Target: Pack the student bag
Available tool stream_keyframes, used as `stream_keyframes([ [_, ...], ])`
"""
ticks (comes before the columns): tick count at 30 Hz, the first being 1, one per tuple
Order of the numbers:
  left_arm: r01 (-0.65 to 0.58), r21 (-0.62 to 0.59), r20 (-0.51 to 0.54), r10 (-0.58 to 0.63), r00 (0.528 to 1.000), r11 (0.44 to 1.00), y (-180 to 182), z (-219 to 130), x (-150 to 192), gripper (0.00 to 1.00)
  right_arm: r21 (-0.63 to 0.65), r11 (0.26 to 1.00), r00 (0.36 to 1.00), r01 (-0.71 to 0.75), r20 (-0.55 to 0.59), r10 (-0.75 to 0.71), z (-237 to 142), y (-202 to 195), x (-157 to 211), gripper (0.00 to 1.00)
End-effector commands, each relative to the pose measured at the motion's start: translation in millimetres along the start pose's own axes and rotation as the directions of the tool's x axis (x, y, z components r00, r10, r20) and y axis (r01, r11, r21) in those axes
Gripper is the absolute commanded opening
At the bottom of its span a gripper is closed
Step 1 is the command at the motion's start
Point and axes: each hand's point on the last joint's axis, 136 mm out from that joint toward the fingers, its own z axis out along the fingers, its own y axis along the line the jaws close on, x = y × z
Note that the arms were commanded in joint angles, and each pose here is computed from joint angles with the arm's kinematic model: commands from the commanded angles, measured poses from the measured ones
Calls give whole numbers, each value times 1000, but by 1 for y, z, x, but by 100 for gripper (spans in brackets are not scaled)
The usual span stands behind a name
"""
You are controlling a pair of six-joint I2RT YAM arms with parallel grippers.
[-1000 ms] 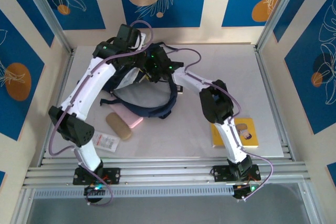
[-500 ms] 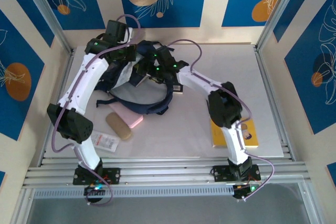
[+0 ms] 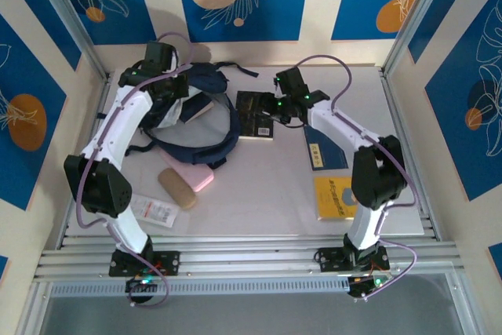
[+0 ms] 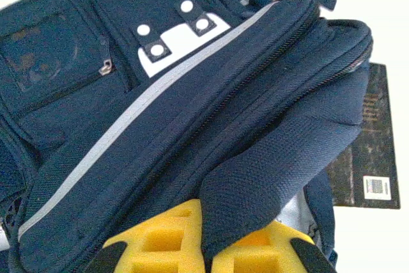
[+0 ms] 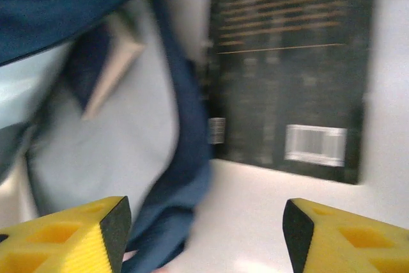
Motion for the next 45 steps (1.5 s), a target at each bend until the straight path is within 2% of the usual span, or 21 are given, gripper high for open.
stream_keyframes([
  [1,23,-64,31,-21,999,998,18,0,2,0,161,984,993,78,-104,-61,17,-30,7,68],
  [4,18,-162,25,-15,1000,987,37,3,8,0,309,940,984,147,-143,-107,36,-46,-4,71],
  [6,42,-237,58,-29,998,971,52,-4,7,0,371,906,975,204,-157,-155,49,-53,-10,74],
  [9,68,-276,99,-42,994,959,60,-13,2,3,427,871,967,242,-178,-181,66,-59,-15,76],
  [11,68,-244,90,-47,995,967,55,-12,2,17,450,854,962,260,-198,-189,78,-63,-15,76],
  [13,77,-187,63,-66,996,979,44,-9,6,41,491,818,951,299,-228,-210,90,-71,-14,75],
  [15,92,-133,47,-86,995,987,32,-8,11,53,540,767,935,348,-255,-245,96,-78,-12,76],
  [19,67,-91,66,-61,996,994,14,-21,13,62,609,652,892,452,-326,-313,106,-95,-2,77],
  [23,17,-61,86,-12,996,998,-6,-37,10,65,629,599,867,495,-397,-300,107,-114,16,77],
  [29,-176,-92,143,188,972,980,-52,-61,5,69,576,672,869,466,-441,-224,95,-132,63,76],
  [31,-193,-38,134,197,971,980,-70,-59,11,70,544,722,877,428,-443,-186,87,-132,81,76],
  [34,-177,70,79,171,982,982,-95,-44,29,70,483,799,887,358,-442,-130,75,-128,107,75],
  [38,-140,194,-44,152,987,971,-131,-13,74,68,391,879,891,272,-447,-77,53,-123,144,73],
  [42,41,335,-196,27,980,941,-156,21,127,67,273,945,887,182,-460,-38,24,-109,178,70],
  [45,94,362,-297,19,955,928,-170,45,168,67,205,969,891,139,-453,-32,6,-100,187,70],
])
